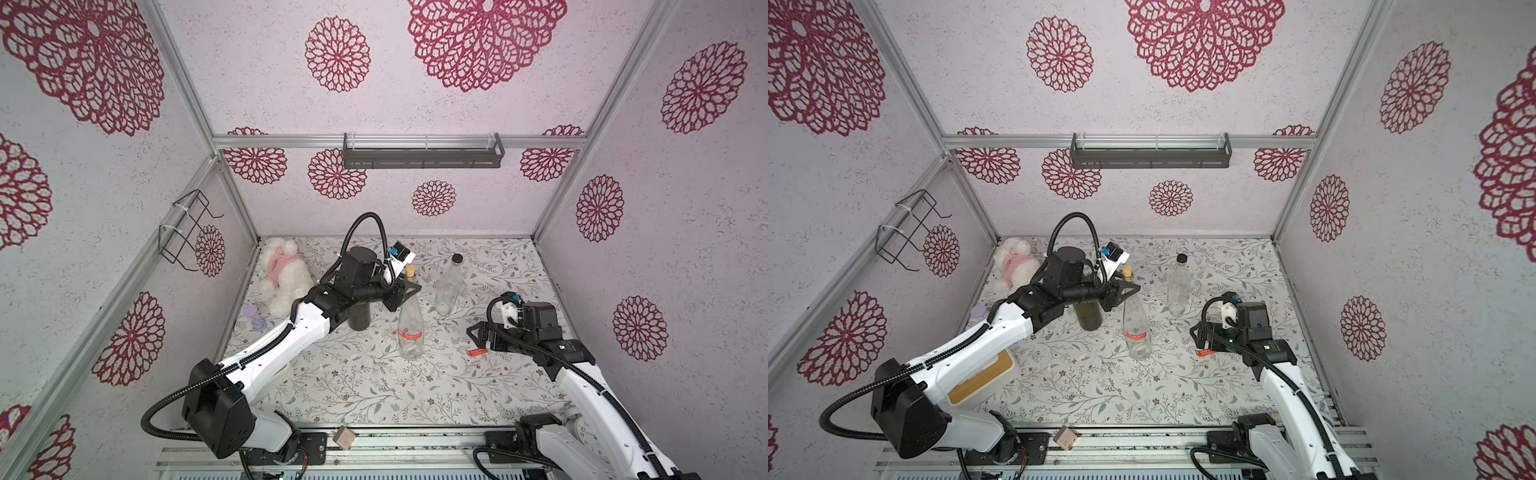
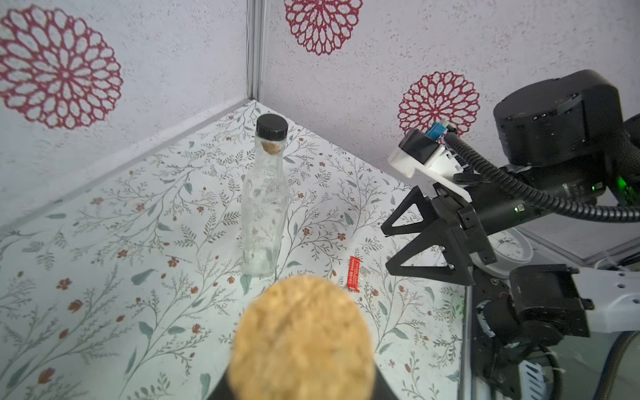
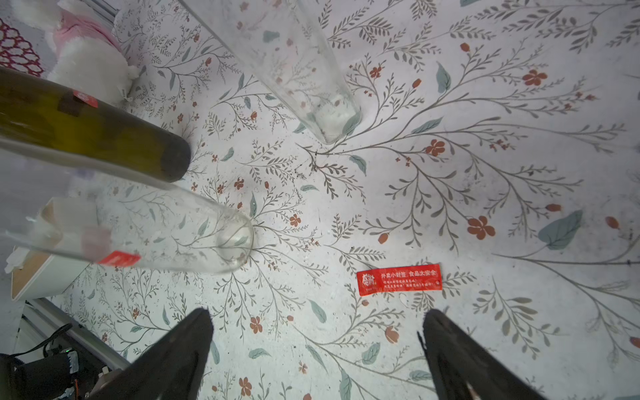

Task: Remove the label from the bottle
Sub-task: Adjust the bottle at the center of the board, then hold the bottle at the center of the board.

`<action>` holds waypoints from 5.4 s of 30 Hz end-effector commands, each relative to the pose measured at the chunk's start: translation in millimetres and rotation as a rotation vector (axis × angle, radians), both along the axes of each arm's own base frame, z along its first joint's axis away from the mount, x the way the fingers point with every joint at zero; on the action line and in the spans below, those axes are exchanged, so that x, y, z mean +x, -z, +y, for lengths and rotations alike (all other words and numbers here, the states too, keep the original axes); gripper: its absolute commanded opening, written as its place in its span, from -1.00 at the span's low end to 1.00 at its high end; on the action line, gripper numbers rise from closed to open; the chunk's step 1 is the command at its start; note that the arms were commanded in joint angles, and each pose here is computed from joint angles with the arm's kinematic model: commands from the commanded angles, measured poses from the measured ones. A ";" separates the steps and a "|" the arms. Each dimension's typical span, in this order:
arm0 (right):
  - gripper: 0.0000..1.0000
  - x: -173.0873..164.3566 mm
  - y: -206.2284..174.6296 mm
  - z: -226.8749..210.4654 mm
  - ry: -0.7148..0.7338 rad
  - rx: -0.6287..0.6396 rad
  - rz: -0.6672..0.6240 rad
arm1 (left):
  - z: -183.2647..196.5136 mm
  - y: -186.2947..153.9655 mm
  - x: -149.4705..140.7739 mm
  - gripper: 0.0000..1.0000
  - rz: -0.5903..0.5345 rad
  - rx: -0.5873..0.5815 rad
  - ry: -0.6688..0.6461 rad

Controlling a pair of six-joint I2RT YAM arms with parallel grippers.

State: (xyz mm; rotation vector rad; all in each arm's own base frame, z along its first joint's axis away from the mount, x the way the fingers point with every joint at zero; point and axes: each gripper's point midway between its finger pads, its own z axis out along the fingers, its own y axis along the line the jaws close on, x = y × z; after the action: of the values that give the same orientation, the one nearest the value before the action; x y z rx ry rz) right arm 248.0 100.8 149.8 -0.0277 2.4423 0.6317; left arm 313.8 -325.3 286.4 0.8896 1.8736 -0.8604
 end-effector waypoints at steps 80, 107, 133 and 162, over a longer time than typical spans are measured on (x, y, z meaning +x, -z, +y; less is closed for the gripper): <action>0.97 7.6 -39.4 2.3 -0.050 -0.010 -0.153 | -23.8 -47.4 -42.5 0.94 -0.116 0.048 -0.412; 0.82 7.9 -21.0 5.2 -0.018 0.043 -0.116 | -12.0 -15.4 -21.7 0.88 -0.041 -0.041 0.084; 0.81 0.8 -20.5 -2.8 0.013 0.014 -0.128 | -23.9 1.8 3.1 -0.20 0.003 -0.036 0.092; 0.66 24.8 -58.7 8.8 -0.059 0.018 -0.222 | 31.7 -69.5 17.2 -0.45 -0.153 0.038 -0.580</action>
State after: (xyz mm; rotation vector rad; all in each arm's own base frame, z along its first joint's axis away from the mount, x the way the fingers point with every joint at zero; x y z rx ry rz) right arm 264.9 103.2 188.9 -0.1112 2.2941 0.6117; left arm 321.1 -319.5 295.9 0.6272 1.9946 -0.4801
